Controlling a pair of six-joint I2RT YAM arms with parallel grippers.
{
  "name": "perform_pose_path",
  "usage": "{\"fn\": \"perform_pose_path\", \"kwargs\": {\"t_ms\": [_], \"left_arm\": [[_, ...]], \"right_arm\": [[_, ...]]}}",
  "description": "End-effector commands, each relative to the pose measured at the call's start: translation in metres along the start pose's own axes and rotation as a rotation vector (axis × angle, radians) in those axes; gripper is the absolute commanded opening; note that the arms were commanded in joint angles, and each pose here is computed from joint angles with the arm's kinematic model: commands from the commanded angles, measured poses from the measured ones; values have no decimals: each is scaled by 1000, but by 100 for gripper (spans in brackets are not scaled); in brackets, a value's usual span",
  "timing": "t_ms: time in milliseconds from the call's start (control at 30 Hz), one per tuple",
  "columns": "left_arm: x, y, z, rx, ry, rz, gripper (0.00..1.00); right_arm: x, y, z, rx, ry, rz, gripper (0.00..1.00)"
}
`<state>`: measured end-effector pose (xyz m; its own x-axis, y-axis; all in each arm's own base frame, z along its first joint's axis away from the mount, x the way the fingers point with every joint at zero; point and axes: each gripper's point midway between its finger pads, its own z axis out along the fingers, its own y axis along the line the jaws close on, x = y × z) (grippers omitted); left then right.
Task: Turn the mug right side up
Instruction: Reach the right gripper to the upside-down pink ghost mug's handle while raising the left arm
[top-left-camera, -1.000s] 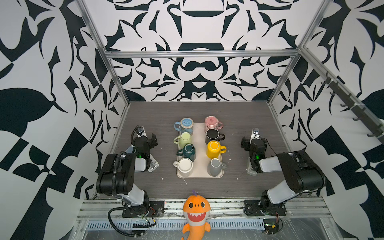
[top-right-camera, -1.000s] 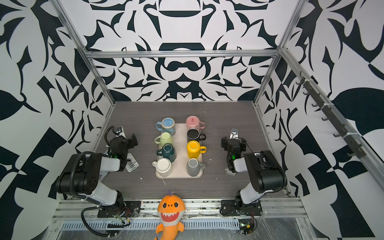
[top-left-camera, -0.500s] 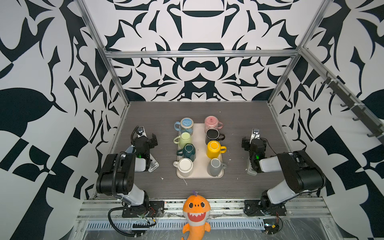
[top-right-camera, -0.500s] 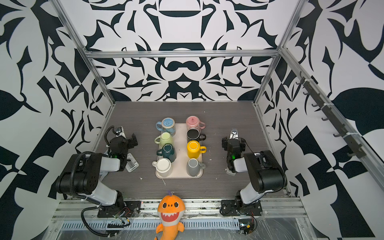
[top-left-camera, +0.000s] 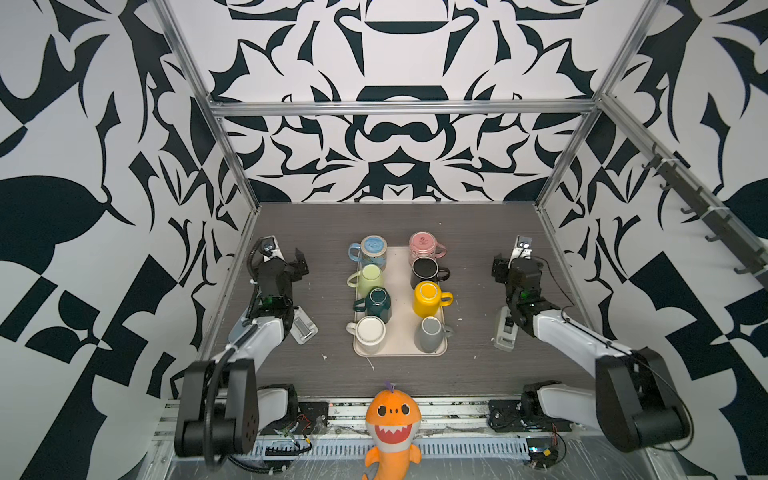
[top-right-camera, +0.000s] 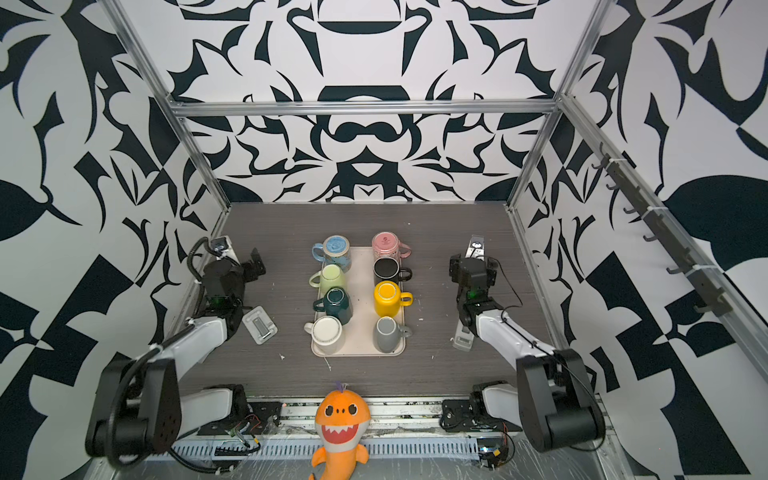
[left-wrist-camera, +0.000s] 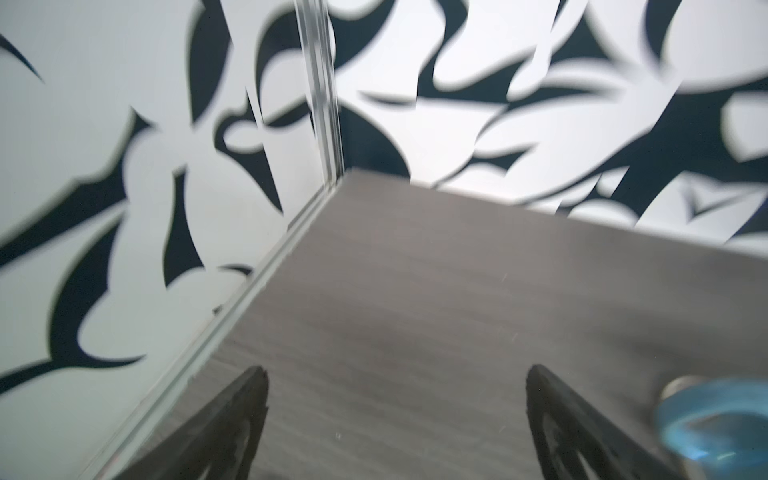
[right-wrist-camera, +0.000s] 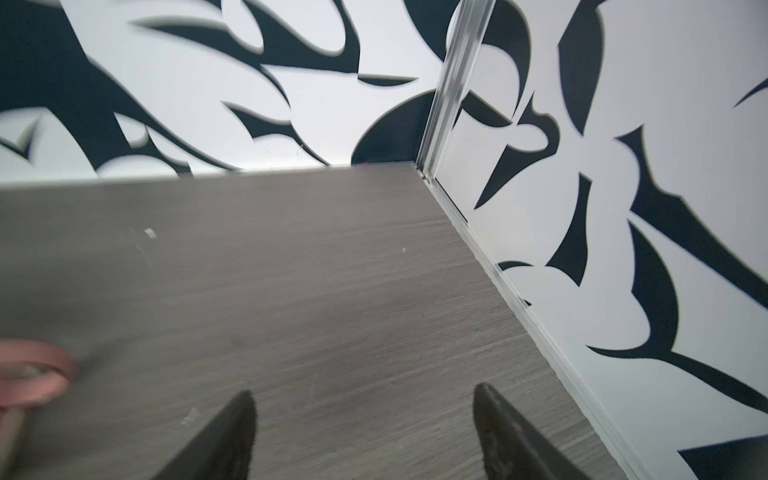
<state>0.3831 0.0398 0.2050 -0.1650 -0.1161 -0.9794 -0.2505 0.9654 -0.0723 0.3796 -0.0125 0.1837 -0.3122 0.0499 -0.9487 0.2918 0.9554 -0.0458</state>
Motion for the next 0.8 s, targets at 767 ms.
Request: {"fn": "perform_pose_path", "kwargs": {"t_ms": [767], "left_arm": [[-44, -5, -58, 10, 129, -471, 93]], "right_arm": [[3, 159, -13, -454, 601, 1095, 49]]}}
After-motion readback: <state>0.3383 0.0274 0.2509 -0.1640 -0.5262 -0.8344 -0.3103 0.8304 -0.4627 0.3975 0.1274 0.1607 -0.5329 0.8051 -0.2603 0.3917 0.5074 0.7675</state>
